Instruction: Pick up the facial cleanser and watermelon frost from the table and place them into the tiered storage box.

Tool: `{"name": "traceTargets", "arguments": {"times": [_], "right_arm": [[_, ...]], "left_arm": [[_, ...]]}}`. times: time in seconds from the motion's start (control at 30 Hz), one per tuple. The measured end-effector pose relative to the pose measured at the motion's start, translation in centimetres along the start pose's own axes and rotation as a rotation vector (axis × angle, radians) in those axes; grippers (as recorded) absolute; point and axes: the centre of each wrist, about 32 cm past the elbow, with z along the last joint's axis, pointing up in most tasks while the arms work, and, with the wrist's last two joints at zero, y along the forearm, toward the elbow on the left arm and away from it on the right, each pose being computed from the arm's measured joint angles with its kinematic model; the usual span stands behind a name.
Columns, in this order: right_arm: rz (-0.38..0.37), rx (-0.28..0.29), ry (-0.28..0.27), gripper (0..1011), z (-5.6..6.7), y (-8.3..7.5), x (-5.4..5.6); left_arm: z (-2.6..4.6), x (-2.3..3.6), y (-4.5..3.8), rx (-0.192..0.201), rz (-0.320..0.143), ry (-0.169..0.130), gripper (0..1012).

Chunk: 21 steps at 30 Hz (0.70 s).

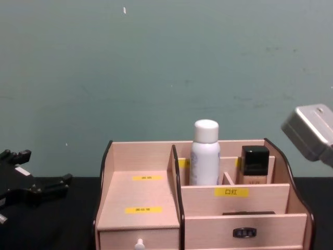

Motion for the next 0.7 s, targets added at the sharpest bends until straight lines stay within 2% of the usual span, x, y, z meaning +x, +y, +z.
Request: {"name": "traceTargets", "arguments": {"times": [0.07, 0.2, 0.27, 0.7], "right_arm": [[0.0, 0.0, 0.0, 902, 0.0, -0.01, 0.0], [0.001, 0.001, 0.001, 761, -0.01, -0.02, 0.0], [0.001, 0.001, 0.001, 737, -0.01, -0.03, 0.0], [0.003, 0.001, 0.002, 728, -0.02, -0.05, 0.0]], "left_arm": [[0.0, 0.0, 0.0, 0.0, 0.0, 0.0, 1001], [0.0, 0.0, 0.0, 0.0, 0.0, 0.0, 1001], [0.0, 0.0, 0.0, 0.0, 0.0, 0.0, 1001], [0.0, 0.0, 0.0, 0.0, 0.0, 0.0, 1001]]}}
